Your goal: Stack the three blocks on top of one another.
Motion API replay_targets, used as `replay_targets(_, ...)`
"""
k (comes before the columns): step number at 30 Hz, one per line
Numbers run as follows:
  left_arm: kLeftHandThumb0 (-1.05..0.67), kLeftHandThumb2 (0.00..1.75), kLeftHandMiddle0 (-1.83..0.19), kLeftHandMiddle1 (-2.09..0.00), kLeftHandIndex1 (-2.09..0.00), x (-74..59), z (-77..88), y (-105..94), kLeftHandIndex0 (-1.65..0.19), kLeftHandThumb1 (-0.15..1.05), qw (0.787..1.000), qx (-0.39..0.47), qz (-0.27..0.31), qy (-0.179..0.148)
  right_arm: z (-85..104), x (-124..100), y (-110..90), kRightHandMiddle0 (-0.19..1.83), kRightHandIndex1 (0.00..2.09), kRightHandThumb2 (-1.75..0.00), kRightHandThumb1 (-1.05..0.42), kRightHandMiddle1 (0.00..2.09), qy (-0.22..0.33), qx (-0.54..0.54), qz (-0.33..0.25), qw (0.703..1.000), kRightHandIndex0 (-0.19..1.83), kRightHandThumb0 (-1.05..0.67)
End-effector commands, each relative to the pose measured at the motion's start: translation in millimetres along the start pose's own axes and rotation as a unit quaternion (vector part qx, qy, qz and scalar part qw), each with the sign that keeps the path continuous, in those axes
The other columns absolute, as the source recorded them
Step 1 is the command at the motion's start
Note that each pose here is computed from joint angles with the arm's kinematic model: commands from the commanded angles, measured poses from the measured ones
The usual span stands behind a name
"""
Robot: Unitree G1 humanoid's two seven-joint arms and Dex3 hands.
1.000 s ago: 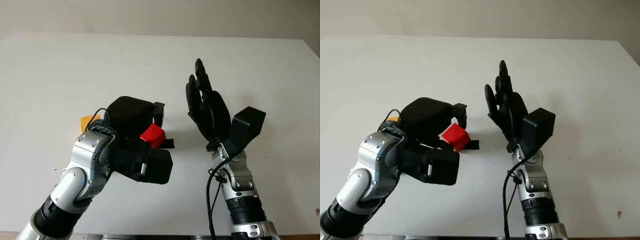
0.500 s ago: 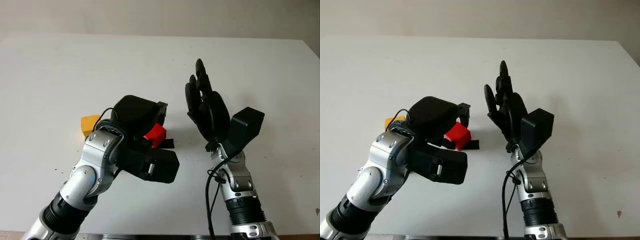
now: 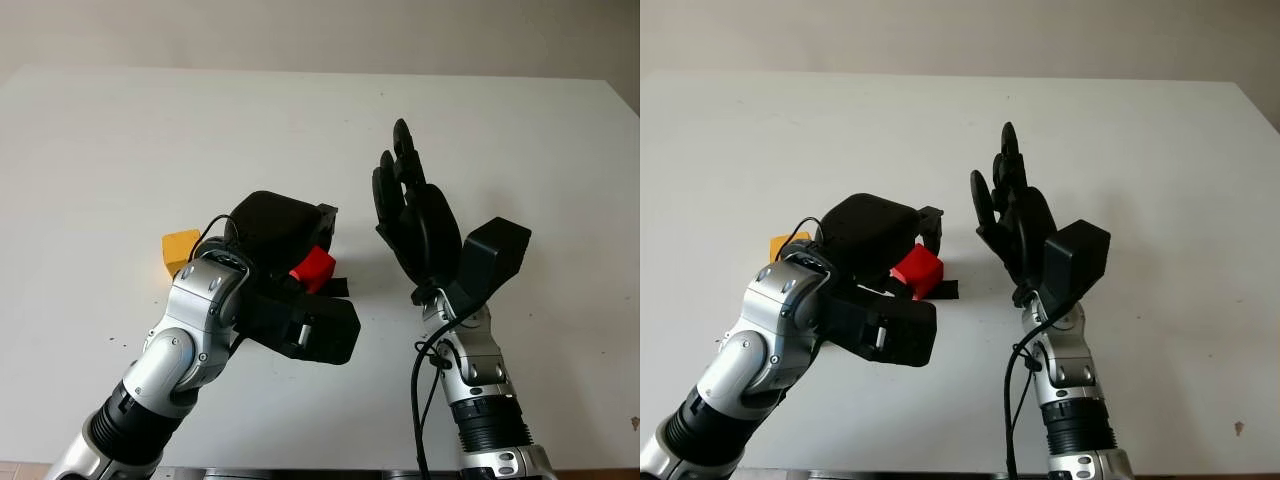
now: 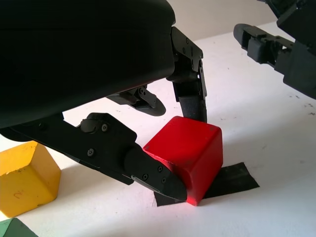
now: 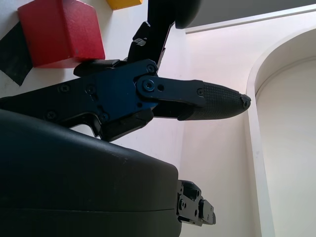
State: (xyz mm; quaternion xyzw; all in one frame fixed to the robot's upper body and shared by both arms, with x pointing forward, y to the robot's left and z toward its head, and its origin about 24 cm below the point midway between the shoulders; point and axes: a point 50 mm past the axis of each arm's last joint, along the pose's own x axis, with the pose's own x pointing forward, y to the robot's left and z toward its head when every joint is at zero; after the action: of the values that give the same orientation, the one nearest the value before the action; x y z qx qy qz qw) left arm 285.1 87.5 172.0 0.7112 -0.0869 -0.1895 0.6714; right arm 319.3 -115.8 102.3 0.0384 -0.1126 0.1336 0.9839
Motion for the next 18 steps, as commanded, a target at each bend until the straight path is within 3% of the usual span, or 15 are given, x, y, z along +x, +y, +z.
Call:
replay_targets(1,-0.47,0.05,-0.43,-0.01,-1.57,0.2,3.0,-2.9,-0.21,0.94,1.000,0.005,-0.012,-0.008,0.4,-1.0,-1.8,-0.19,0.00,-0.50,-1.05,0.01,-0.004,0.000,-0.002,1.000,-0.19,-0.71)
replay_targets(4,-0.57,0.05,-0.26,-0.02,-0.80,-1.5,3.0,-3.2,-0.20,0.92,1.000,0.006,-0.014,-0.009,0.1,-1.2,-2.0,-0.19,0.00,-0.50,-1.05,0.01,-0.003,-0.001,-0.002,1.000,-0.19,-0.71)
replay_targets(6,-0.59,0.05,-0.19,-0.03,-0.53,-2.2,3.0,-3.3,-0.23,0.92,1.000,0.004,-0.012,-0.009,0.0,-1.4,-2.1,-0.19,0.00,-0.50,-1.05,0.01,-0.003,0.000,-0.001,1.000,-0.19,-0.71)
replay_targets(13,-0.69,0.05,0.05,0.00,-0.11,-2.5,0.5,-3.8,-0.04,0.91,1.000,-0.018,-0.003,0.000,0.1,-2.2,-2.9,-0.19,0.00,-0.49,-1.05,0.02,0.002,0.005,-0.003,1.000,-0.19,-0.72)
replay_targets(18,-0.76,0.06,0.16,0.00,-0.04,-4.7,-3.1,-1.1,0.07,0.93,0.999,-0.036,-0.006,0.006,-0.3,-2.6,-3.8,-0.19,0.00,-0.49,-1.05,0.01,0.002,0.003,-0.002,1.000,-0.19,-0.72)
